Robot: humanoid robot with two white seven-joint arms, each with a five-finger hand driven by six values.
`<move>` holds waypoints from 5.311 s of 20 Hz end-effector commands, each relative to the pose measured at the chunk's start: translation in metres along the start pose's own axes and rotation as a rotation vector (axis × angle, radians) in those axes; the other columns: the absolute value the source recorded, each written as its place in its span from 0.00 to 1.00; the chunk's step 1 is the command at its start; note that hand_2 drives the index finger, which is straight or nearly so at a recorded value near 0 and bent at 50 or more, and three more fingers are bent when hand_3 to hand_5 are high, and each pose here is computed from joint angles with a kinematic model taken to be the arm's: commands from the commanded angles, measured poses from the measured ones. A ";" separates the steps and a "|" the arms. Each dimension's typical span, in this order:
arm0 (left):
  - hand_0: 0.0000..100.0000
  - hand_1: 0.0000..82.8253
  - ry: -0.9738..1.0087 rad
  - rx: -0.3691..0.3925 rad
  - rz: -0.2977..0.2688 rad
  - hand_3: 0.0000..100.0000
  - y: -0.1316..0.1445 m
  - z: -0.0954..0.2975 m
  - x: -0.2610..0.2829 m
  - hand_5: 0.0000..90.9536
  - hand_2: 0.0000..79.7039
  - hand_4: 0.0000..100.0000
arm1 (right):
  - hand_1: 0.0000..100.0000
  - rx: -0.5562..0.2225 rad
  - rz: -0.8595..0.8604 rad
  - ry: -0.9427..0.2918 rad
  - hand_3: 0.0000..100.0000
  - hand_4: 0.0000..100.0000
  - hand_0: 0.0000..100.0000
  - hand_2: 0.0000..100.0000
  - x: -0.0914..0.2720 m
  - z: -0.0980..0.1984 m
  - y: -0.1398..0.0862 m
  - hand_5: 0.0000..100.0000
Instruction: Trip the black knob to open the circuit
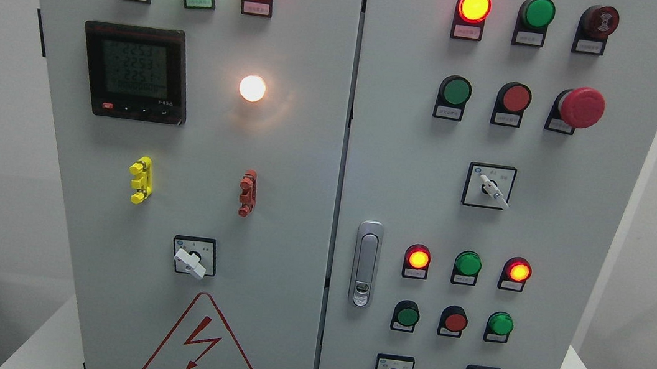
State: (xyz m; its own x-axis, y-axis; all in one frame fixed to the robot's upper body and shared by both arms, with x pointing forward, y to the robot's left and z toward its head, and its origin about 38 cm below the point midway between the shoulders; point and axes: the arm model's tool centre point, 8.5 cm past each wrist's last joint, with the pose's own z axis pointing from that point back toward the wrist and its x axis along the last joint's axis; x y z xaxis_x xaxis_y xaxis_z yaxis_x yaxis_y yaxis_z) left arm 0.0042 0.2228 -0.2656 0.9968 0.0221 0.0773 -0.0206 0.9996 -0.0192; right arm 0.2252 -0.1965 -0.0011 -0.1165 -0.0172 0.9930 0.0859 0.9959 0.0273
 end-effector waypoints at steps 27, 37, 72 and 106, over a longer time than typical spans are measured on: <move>0.12 0.47 -0.006 -0.001 0.003 0.00 -0.001 0.000 0.002 0.00 0.00 0.00 | 0.05 -0.036 -0.060 -0.139 1.00 0.99 0.00 0.00 0.069 -0.074 -0.006 0.97; 0.12 0.47 -0.008 0.000 0.003 0.00 0.000 0.000 0.003 0.00 0.00 0.00 | 0.04 -0.036 -0.078 -0.167 1.00 1.00 0.00 0.00 0.091 -0.102 -0.007 0.97; 0.12 0.47 -0.006 -0.001 0.003 0.00 -0.001 0.000 0.002 0.00 0.00 0.00 | 0.05 -0.025 -0.091 -0.183 1.00 0.99 0.00 0.01 0.111 -0.134 -0.003 0.97; 0.12 0.47 -0.008 0.000 0.003 0.00 0.000 0.000 0.003 0.00 0.00 0.00 | 0.05 0.017 -0.104 -0.186 1.00 0.99 0.00 0.02 0.113 -0.136 0.014 0.97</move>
State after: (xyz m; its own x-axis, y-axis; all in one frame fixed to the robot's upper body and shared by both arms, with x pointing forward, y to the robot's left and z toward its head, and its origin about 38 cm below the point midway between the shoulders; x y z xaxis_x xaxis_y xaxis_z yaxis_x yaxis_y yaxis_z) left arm 0.0042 0.2228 -0.2656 0.9968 0.0220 0.0774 -0.0206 0.9996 -0.0193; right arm 0.3440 -0.2042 0.1142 -0.2657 -0.0946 0.9594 0.0771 0.9899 0.1190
